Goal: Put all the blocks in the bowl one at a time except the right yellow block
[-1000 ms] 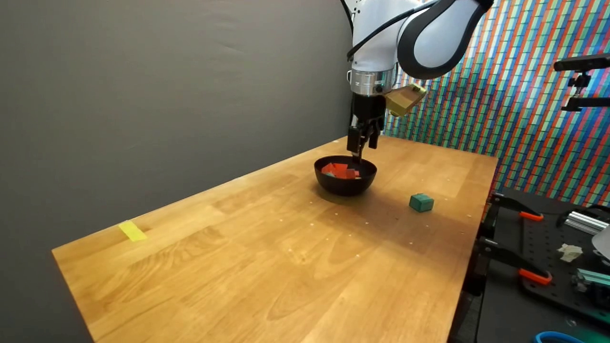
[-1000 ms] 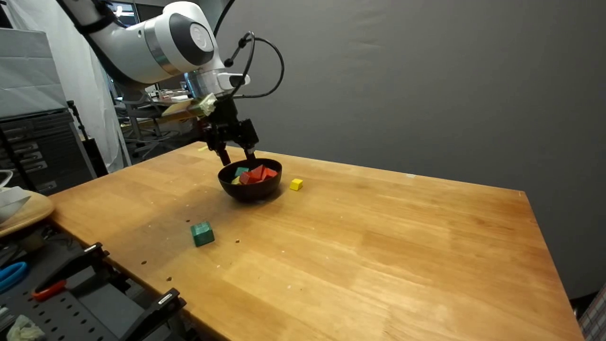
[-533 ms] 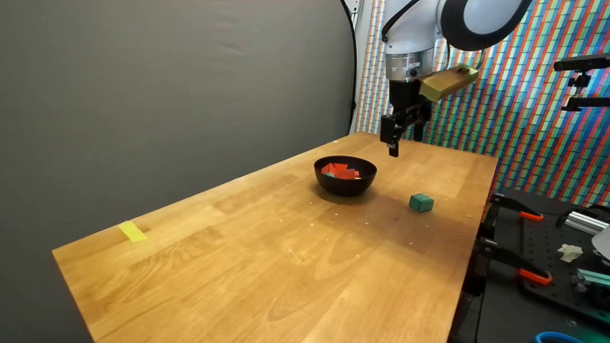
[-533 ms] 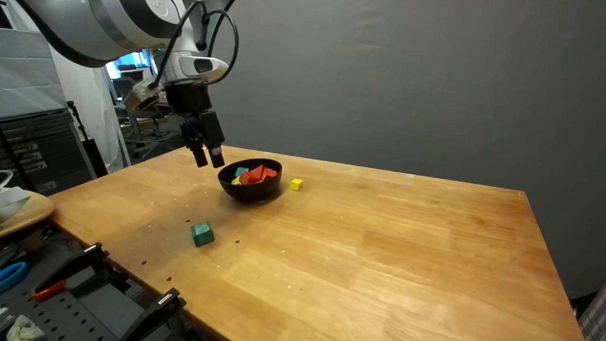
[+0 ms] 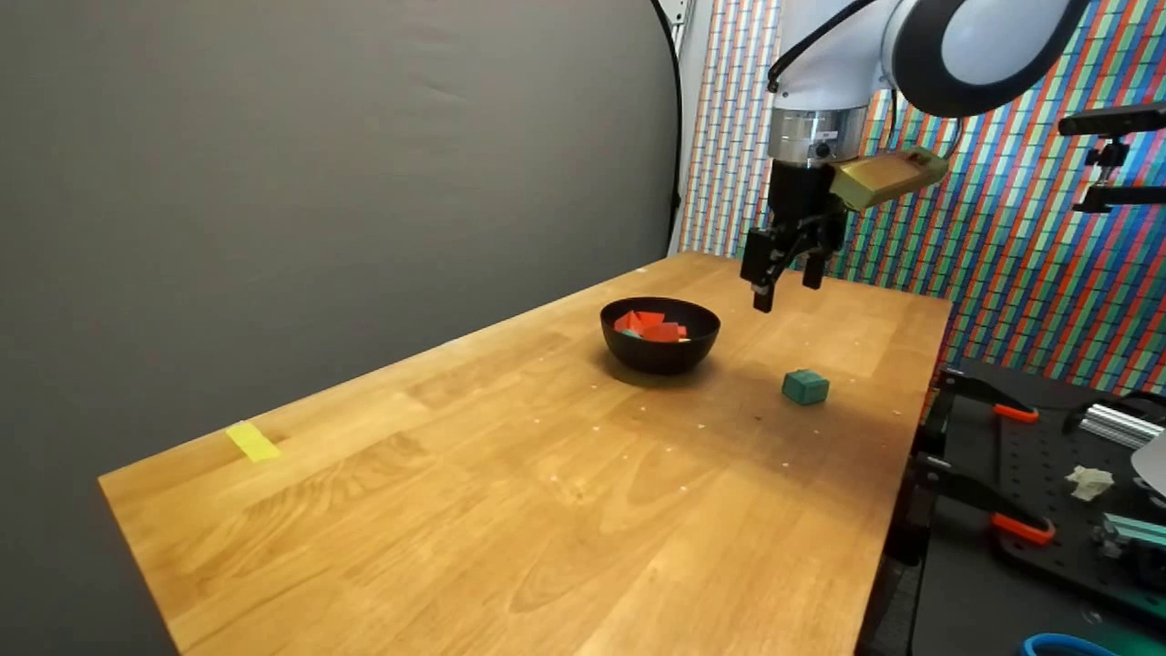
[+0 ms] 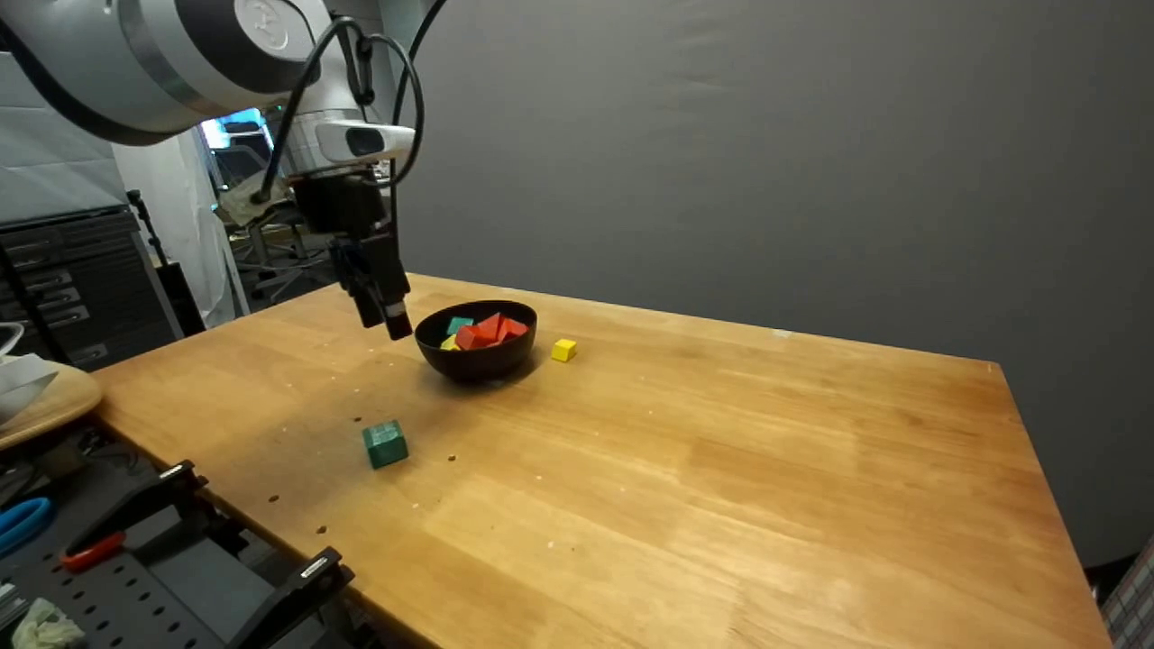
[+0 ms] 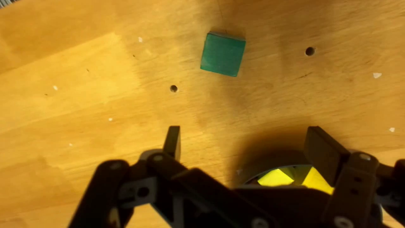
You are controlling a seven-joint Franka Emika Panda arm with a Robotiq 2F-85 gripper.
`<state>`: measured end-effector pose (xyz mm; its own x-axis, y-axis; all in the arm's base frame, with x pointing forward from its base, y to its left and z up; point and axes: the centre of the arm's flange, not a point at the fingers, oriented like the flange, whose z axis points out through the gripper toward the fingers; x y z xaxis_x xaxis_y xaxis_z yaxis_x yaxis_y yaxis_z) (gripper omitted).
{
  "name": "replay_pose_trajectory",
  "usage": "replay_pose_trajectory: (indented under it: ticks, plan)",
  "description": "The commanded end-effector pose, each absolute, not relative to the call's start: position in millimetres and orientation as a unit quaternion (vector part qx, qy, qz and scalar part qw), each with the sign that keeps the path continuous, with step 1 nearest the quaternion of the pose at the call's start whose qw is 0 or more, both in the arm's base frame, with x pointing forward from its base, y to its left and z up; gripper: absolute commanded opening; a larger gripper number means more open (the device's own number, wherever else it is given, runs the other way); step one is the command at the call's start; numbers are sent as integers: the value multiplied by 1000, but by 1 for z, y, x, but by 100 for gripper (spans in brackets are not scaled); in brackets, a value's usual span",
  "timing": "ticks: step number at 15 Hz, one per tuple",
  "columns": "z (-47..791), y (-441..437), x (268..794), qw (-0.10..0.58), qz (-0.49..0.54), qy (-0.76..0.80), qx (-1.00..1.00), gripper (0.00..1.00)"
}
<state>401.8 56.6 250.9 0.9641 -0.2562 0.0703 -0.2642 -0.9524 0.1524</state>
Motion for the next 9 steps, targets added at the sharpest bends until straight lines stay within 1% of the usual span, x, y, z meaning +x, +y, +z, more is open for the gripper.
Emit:
replay_pose_trajectory:
  ticks: [1,3,9]
  plan:
    - [213,40,384,20,53,-105,993,100]
    - [196,38,379,-5,43,-107,993,100]
    - [172,38,365,-4,-14,-119,993,100]
